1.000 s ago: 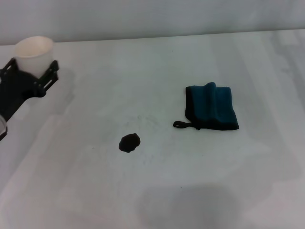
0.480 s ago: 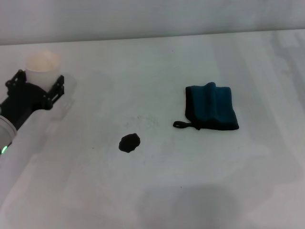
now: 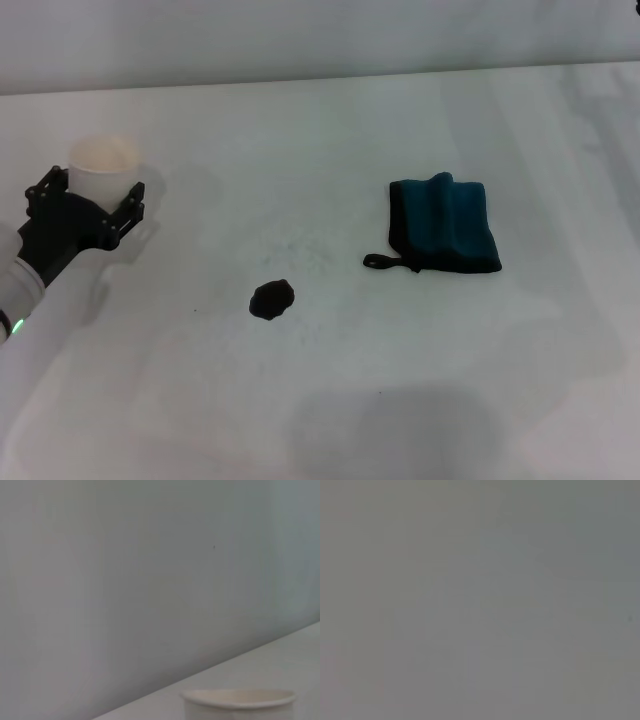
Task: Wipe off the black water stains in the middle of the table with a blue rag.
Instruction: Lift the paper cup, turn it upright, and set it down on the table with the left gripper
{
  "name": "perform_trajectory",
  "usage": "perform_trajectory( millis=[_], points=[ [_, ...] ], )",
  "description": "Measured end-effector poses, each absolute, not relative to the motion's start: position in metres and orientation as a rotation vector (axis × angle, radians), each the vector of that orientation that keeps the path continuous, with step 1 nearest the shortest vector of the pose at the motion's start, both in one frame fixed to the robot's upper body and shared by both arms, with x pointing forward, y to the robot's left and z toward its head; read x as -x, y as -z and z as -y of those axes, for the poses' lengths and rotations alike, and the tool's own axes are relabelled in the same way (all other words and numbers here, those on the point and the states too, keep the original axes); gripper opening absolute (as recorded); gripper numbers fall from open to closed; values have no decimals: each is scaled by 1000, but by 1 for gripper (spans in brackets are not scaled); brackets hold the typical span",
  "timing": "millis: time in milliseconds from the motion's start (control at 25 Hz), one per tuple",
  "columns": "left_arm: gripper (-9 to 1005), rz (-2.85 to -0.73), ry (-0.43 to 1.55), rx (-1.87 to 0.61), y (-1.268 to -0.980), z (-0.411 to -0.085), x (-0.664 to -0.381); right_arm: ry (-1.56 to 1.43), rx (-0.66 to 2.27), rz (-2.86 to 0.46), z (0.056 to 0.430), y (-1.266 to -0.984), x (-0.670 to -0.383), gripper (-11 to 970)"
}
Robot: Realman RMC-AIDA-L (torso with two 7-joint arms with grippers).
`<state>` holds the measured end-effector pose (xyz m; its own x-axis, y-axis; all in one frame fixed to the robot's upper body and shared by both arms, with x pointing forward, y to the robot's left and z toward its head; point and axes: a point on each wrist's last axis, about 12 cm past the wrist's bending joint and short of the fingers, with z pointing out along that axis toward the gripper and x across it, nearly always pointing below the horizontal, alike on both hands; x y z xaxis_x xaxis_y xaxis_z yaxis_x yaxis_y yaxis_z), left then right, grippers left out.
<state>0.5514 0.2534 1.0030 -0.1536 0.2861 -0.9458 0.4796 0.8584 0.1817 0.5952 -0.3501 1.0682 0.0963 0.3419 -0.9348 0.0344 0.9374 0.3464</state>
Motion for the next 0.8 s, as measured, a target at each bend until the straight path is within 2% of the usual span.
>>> perform_trajectory(
  millis=[320,800],
  points=[
    [724,-1773,166,-611,-1001,-253,-553,-238,-308,-1468,348,-1068,-596,793],
    [723,-1811,176,-607,-990,-256,-539,-237,-303,-1469,348,-1068,-597,792]
  ],
)
